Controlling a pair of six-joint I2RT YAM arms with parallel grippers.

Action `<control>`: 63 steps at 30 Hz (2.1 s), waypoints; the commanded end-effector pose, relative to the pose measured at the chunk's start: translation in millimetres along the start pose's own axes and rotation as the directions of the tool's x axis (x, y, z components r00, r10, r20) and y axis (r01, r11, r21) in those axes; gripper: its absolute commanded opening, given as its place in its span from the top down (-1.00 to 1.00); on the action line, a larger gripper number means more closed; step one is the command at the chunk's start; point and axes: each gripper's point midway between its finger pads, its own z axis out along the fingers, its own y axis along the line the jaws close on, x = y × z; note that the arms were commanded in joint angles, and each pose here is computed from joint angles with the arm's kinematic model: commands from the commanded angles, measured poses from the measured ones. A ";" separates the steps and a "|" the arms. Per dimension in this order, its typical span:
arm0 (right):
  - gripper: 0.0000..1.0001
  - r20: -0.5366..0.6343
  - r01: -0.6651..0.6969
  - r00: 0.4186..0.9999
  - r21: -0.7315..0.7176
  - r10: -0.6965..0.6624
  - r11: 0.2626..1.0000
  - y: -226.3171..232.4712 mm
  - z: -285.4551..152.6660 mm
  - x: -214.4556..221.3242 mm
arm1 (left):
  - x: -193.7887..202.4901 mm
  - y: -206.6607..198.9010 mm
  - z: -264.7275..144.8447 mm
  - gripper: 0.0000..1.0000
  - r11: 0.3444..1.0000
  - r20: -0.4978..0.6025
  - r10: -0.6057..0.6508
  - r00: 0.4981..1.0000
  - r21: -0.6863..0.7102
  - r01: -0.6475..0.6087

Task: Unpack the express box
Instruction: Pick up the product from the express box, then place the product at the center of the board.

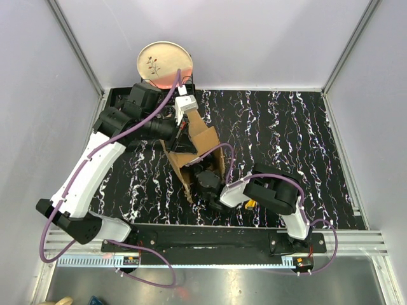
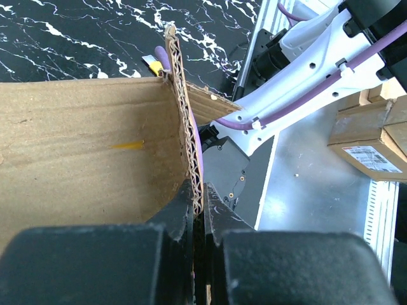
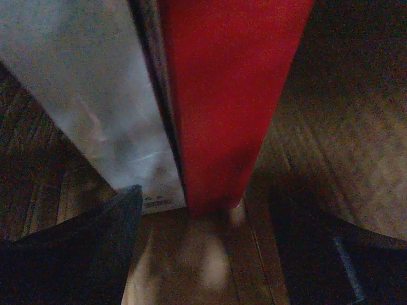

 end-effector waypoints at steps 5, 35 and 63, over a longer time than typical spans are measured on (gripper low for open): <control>-0.82 0.247 -0.156 0.961 0.102 0.127 0.982 -8.9 26.4 -99.7 | -30.1 -66.8 -19.6 1.00 0.961 0.138 0.063 0.988 0.259 -0.097; 0.58 0.275 -0.138 0.944 -0.165 0.180 0.977 -31.9 -132.8 -147.2 | -52.2 40.7 -30.0 1.00 0.965 0.122 0.130 0.984 -0.242 -0.098; 0.74 -0.110 -0.242 0.942 0.433 0.318 0.868 -288.1 -194.4 -192.8 | -38.4 27.7 -50.8 1.00 0.923 0.100 0.275 0.956 -0.306 -0.233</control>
